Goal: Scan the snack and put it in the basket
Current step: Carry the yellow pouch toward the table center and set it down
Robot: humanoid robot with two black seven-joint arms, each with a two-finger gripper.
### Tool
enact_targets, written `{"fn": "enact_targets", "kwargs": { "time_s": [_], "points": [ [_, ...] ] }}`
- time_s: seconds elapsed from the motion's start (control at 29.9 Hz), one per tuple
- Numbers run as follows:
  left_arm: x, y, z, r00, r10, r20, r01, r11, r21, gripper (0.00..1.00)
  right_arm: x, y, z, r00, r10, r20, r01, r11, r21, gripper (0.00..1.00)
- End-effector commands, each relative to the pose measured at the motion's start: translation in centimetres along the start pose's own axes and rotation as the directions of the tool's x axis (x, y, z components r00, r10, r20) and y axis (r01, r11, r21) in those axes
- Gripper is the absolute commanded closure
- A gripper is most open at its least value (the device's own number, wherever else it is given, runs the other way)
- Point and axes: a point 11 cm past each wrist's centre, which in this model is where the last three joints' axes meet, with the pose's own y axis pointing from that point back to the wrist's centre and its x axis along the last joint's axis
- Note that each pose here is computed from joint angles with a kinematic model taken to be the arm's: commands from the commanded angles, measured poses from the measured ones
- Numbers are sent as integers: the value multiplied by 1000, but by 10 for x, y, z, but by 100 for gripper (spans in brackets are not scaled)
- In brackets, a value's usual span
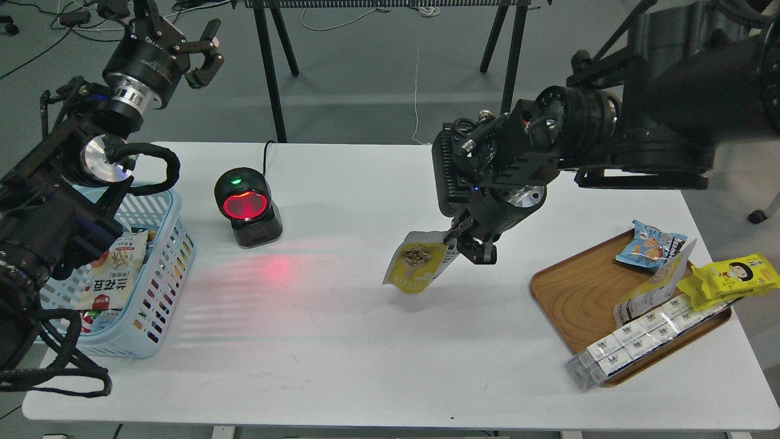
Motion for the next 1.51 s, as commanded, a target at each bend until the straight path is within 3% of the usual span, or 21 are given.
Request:
{"fn": "enact_targets", "kwargs": {
  "time_s": [0.0, 0.57, 1.47],
  "points": [
    [3, 2, -1, 1000, 6, 1, -6, 1000, 2, 0, 4, 1, 3, 1000, 18, 16, -18, 1000, -10, 100],
    [10, 8, -6, 1000, 17, -2, -17, 1000, 11, 0, -3, -9, 17, 981, 47, 187, -40, 998, -41, 100],
    [15, 10, -5, 1000, 28, 0, -28, 1000, 11, 0, -26, -35, 3, 972, 17, 235, -21, 1000, 15, 97]
  ]
}}
